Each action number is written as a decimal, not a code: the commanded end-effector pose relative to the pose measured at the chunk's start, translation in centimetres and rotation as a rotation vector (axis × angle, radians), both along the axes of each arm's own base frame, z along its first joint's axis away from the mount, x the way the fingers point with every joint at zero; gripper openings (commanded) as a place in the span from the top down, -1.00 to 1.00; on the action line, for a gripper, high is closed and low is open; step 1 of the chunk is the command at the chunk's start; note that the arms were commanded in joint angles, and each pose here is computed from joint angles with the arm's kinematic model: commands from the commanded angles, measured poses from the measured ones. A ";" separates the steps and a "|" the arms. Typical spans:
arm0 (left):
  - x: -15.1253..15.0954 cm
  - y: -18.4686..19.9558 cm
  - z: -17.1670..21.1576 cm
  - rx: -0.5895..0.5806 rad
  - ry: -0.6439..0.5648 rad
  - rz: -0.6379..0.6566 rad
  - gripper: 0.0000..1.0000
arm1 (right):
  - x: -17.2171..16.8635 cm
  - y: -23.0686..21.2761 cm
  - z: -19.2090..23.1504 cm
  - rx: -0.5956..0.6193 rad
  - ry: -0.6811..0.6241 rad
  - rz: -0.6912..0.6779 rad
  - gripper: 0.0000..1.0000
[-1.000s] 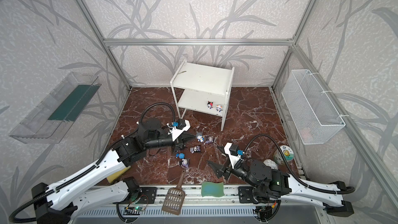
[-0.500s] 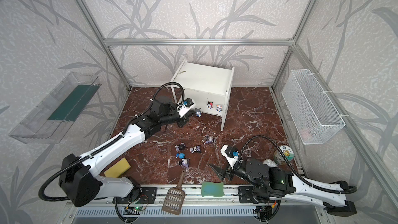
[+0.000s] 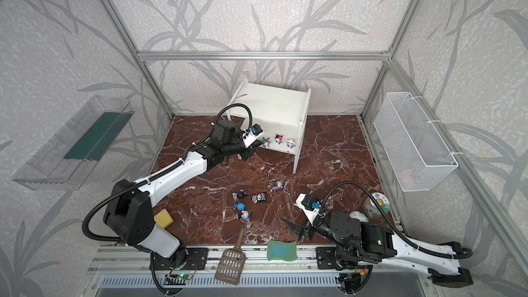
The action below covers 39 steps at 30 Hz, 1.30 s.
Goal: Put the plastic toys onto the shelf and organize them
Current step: 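Carry the gray-hat figure with the left gripper into the lower shelf, then lower the gray-hat figure onto the shelf beside the red-hat figure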
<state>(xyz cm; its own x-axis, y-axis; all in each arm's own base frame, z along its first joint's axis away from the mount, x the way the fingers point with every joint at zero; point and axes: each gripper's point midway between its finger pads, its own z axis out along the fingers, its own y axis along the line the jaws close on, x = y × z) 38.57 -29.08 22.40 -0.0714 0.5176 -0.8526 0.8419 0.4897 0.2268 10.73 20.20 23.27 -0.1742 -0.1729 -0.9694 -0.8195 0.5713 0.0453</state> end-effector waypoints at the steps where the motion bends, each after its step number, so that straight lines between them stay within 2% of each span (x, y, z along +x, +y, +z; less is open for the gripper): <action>1: 1.1 -0.7 2.1 -0.054 -0.078 0.000 1.00 | 0.1 -0.5 1.0 0.026 -0.004 -0.011 -0.87; 21: 3.5 -0.6 0.6 -0.016 -0.084 0.067 1.00 | -0.1 -0.1 0.7 0.038 0.014 -0.003 -0.87; 36: 3.7 -0.3 0.7 -0.017 -0.084 0.090 1.00 | -0.2 0.1 0.5 0.038 0.020 0.004 -0.87; 39: 3.8 -0.2 0.8 -0.019 -0.083 0.099 0.92 | -0.2 0.2 0.5 0.039 0.020 0.004 -0.87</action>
<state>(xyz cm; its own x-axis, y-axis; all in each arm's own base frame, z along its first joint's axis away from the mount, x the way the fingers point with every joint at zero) 41.53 -29.15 21.45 -0.0799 0.5156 -0.8531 0.7870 0.5579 0.2635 10.66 20.17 23.16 -0.1934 -0.1644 -0.9672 -0.8176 0.5719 0.0663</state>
